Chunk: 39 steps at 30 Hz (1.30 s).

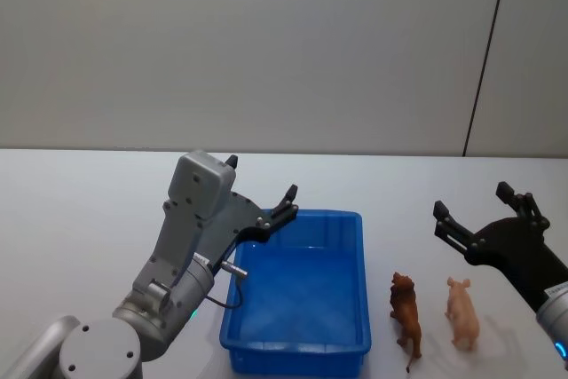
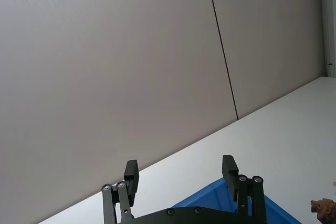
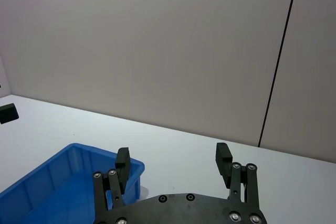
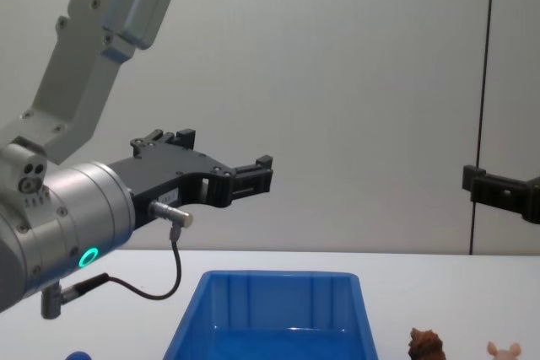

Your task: Pick up the two dolls from the table and place them into the box.

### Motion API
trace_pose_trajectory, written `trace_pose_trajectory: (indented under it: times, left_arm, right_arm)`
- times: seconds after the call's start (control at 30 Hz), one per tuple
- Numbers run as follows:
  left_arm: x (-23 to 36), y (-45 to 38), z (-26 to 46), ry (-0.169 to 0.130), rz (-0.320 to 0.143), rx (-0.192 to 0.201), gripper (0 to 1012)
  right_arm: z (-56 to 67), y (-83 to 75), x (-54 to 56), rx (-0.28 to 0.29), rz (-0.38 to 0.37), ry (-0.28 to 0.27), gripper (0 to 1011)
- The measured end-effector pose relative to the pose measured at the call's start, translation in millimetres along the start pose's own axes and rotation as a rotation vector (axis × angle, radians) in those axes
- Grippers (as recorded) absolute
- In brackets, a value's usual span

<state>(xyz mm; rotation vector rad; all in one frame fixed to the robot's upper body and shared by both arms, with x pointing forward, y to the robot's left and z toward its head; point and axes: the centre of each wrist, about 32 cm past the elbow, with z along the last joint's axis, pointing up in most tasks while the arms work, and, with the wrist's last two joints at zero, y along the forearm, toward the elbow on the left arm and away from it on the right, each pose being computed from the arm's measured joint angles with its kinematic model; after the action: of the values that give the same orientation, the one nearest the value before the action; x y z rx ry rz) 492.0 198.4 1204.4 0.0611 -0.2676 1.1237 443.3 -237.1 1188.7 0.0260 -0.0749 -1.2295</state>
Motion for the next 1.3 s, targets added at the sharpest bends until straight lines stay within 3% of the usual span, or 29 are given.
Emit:
trace_pose_trajectory:
  times: [1.3]
  left_arm:
    - [0.0,0.0,0.0,0.0,0.0,0.0,1001]
  right_arm:
    - [0.0,0.0,0.0,0.0,0.0,0.0,1001]
